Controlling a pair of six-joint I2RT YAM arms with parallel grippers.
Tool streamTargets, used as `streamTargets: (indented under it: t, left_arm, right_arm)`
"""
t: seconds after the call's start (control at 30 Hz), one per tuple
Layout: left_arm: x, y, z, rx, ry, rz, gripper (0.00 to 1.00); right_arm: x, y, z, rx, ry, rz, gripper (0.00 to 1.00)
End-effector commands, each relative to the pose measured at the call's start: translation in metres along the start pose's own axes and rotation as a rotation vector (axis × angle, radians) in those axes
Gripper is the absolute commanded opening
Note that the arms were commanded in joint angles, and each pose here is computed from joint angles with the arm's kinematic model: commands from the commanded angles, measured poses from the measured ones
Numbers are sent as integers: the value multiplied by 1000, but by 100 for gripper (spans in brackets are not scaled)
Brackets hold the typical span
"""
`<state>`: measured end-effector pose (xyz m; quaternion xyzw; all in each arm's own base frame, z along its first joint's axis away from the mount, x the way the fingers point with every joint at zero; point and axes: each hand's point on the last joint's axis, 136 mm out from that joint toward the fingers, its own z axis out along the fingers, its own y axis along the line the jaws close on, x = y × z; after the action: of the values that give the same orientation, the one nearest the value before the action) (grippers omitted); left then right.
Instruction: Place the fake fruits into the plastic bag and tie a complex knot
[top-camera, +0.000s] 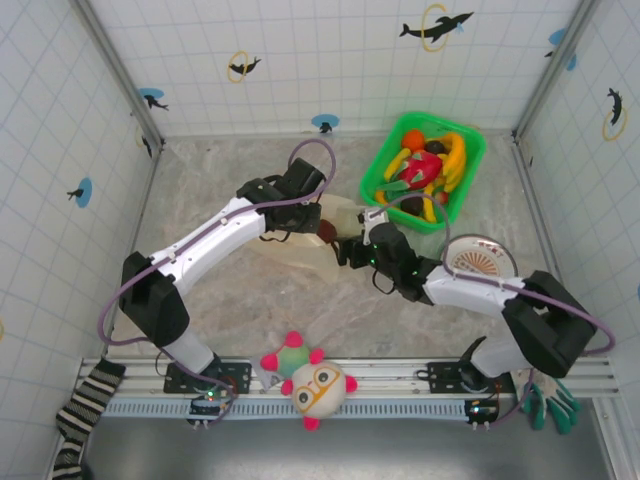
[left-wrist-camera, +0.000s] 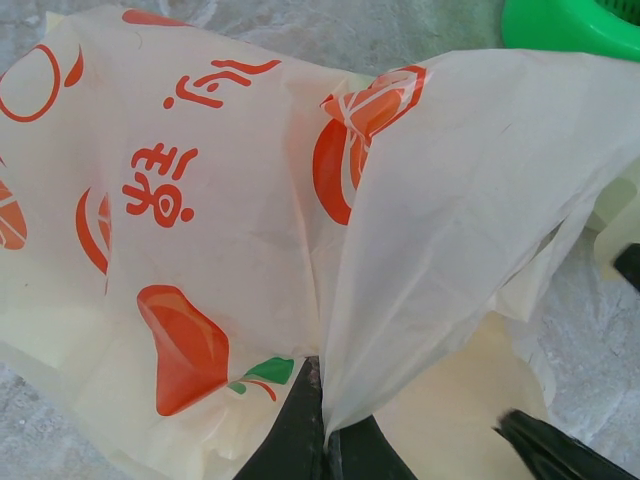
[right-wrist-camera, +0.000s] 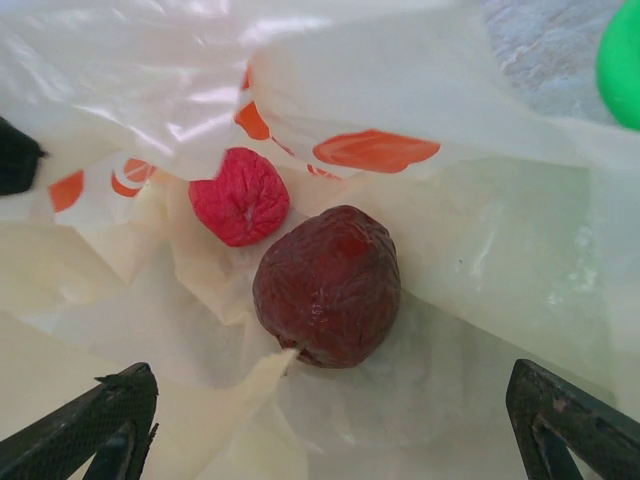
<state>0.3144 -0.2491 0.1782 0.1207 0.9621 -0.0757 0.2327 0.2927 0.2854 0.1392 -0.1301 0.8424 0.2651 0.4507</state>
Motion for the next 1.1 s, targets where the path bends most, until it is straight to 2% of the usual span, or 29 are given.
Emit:
streamTargets:
  t: [0.0,0.1,0.27,0.4,0.53,0.73,0.9,1.07]
  left_arm:
    - [4,7,3,-35,22,3,0]
    - [5,8,2,-41,20,10,0]
    - [6,13,-2,-60,14,11,0]
    - [7,15,-5,-65,16,12,0]
    - [7,17,-9,-70,10,9,0]
    - [8,5,-12,9,2,-1,0]
    - [8,4,-14,19,-5,3,0]
    - [7,6,-17,12,-10,5,0]
  right_arm:
    - [-12,-11,-27,69,-2,-35,93]
    - [-30,-33,-48,138,6,-39,94]
    - [-57,-90,-71,285,15,50,93]
    - [-81,-122,-71,354,-11,99,94]
    - [-89,-153,-58,416,69,127,94]
    - [-79,-198,-27,501,227,141,87]
    - [-57,-217,6,450,336,209,82]
    - [-39,-227,24,442,415,246,81]
